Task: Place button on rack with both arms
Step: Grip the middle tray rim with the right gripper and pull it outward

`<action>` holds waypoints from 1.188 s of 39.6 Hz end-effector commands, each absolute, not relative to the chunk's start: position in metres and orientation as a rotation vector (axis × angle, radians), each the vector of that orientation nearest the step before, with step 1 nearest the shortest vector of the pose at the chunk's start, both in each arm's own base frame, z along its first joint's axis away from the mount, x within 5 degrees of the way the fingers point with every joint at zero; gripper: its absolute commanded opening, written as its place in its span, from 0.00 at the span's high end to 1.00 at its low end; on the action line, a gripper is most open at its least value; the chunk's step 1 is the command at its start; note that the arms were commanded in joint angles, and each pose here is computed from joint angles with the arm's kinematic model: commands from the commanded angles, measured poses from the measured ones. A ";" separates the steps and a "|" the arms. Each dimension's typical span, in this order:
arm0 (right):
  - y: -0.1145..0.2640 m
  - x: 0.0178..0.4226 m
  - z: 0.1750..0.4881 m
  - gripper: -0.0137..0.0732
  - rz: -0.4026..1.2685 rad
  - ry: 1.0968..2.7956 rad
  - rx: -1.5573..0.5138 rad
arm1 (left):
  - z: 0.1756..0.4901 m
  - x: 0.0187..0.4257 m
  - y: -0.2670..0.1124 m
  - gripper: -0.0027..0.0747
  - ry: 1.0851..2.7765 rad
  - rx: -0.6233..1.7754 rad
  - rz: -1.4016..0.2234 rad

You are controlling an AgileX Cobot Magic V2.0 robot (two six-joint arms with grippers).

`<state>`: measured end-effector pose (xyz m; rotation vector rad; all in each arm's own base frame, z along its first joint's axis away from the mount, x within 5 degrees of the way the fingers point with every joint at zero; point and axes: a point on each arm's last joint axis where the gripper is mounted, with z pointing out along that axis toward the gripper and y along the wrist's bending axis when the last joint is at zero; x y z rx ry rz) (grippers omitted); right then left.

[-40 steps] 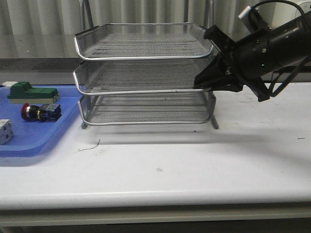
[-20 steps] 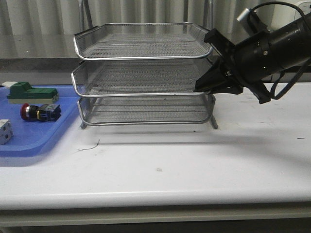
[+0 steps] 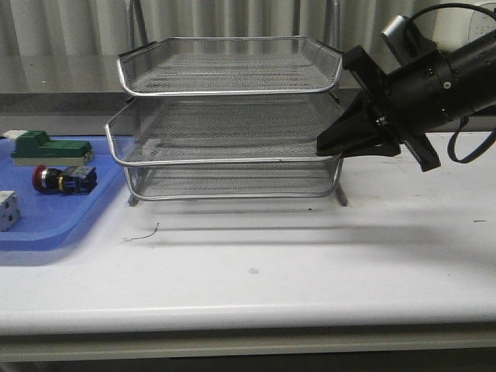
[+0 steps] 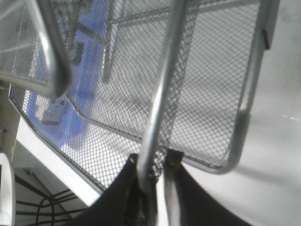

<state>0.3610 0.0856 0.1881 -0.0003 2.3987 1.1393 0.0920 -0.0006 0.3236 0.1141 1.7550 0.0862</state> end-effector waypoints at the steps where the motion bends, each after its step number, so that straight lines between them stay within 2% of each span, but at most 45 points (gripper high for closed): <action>1: 0.089 0.354 0.214 0.72 1.220 2.354 -0.146 | 0.341 0.093 -0.001 0.25 1.655 0.101 0.081; 33: 0.085 0.328 0.202 0.72 1.232 2.581 -0.465 | 0.341 0.093 -0.001 0.25 1.655 0.101 0.081; 47: 0.085 0.316 0.204 0.72 1.334 2.638 -0.576 | 0.341 0.093 -0.001 0.25 1.655 0.101 0.081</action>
